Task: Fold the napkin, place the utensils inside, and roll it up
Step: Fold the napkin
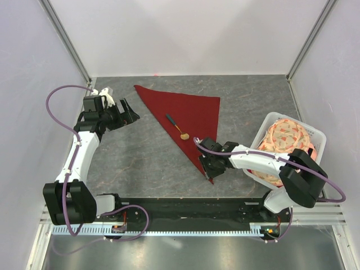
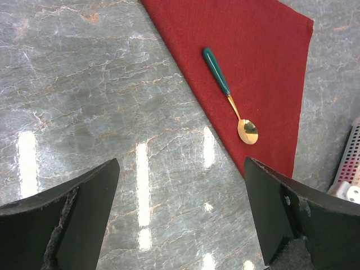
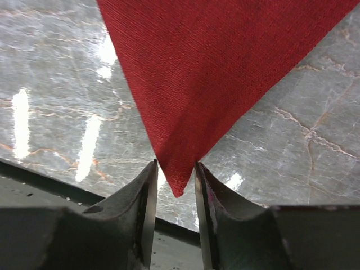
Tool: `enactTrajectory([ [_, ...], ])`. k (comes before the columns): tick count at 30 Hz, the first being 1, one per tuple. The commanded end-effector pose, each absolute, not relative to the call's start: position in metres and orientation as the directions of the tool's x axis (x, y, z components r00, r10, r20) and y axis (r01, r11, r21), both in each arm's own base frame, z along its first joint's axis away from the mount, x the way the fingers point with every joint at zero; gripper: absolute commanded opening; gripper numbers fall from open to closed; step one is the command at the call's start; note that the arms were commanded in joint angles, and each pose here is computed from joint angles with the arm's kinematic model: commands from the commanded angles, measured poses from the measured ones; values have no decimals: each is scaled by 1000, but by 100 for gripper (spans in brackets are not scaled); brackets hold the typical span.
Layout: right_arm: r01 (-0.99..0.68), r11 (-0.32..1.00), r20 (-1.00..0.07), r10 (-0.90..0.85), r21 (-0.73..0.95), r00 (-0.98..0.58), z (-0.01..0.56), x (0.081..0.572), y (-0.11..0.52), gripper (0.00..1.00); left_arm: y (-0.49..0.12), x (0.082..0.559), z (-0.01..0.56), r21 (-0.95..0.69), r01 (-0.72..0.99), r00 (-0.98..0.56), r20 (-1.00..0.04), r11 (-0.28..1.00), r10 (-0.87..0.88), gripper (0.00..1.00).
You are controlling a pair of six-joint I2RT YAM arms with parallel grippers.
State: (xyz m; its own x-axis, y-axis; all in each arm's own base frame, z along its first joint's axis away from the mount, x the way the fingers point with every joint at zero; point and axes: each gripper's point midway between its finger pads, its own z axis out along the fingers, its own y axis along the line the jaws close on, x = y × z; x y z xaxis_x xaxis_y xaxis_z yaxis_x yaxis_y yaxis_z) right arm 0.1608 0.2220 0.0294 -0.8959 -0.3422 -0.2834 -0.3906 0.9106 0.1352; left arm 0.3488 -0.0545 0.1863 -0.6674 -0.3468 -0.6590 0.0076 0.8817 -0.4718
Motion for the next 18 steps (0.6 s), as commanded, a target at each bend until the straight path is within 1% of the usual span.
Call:
enactTrajectory([
  [1,-377,919,-286,-333,117,-899,20,162,221,37,-59,352,194,-490,38,-646,-677,871,-352,98],
  [15,-360,929,-236,-332,83,-913,3,153,208,32,-60,353,194,-493,38,-649,-673,869,-354,98],
  [18,-349,934,-234,-323,82,-917,5,151,206,34,-60,352,194,-493,40,-649,-674,869,-352,98],
])
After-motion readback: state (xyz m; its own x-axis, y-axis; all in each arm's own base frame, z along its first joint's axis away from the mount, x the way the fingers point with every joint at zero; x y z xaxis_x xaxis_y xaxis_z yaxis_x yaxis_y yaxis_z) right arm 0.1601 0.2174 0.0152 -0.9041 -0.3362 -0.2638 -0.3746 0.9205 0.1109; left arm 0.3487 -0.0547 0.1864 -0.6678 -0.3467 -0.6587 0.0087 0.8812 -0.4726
